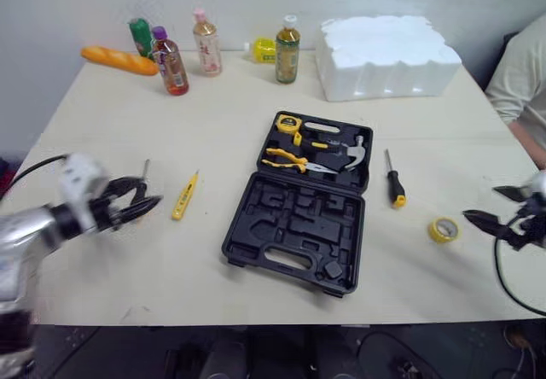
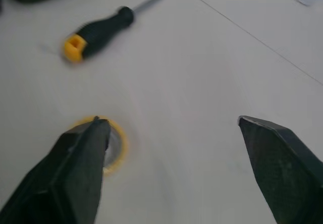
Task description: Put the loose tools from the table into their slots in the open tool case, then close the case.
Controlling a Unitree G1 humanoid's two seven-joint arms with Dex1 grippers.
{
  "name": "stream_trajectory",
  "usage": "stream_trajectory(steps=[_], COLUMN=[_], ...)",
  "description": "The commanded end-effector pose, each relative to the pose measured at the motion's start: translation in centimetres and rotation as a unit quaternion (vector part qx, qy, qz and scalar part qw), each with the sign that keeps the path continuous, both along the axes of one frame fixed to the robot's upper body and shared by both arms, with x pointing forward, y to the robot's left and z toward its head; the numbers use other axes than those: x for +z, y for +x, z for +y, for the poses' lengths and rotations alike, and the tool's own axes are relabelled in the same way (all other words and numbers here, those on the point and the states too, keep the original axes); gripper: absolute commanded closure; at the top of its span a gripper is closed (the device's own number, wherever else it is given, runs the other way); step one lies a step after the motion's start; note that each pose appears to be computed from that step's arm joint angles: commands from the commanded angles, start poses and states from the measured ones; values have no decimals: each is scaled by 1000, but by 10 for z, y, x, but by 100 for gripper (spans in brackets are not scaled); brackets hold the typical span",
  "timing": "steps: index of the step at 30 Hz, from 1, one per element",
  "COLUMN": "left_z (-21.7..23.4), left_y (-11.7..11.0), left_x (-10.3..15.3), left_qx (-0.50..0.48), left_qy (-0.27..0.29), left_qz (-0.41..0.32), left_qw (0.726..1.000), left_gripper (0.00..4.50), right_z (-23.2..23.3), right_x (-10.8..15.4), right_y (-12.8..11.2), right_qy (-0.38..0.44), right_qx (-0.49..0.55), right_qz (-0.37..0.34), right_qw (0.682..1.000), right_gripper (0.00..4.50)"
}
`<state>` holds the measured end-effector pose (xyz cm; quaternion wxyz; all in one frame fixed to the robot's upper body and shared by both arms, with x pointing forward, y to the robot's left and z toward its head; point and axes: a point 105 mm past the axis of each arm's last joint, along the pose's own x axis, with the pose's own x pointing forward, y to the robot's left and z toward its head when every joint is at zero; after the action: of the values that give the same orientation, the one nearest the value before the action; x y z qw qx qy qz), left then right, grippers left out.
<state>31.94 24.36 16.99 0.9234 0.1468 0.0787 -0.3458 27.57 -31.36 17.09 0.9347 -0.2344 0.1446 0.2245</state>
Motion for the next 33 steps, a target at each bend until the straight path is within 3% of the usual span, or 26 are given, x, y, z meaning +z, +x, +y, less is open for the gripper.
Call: stream_trajectory(steps=[1,4,5,6,10,20,33], left_z=[-17,-45,-58,-66,-99,-133,-150], left_y=[21,40,48,54,76,100,93], left_x=[-3,-4,-6,-7,-12,-20,-30], left_qx=[-7,-39,-50,-55,-82,-104,-141], left_qy=[21,27,31,34,30,39,35], left_qz=[8,8,10,12,22,18,21], left_qw=[1000,999,998,998,996,994,989], left_gripper=[299,436,450,450,450,450,450], right_z=[27,52,61,66,72,93,128], right_x=[10,7,2,-2,-17,-36,-40], right_y=[8,18,21,23,36,48,70], right_qy=[-10,8,8,7,1,-2,5], right_qx=[26,46,54,58,44,62,103], right_qz=[-24,-23,-16,-11,7,30,22], right_qw=[999,999,998,998,999,998,994], right_gripper=[232,382,435,443,443,443,443])
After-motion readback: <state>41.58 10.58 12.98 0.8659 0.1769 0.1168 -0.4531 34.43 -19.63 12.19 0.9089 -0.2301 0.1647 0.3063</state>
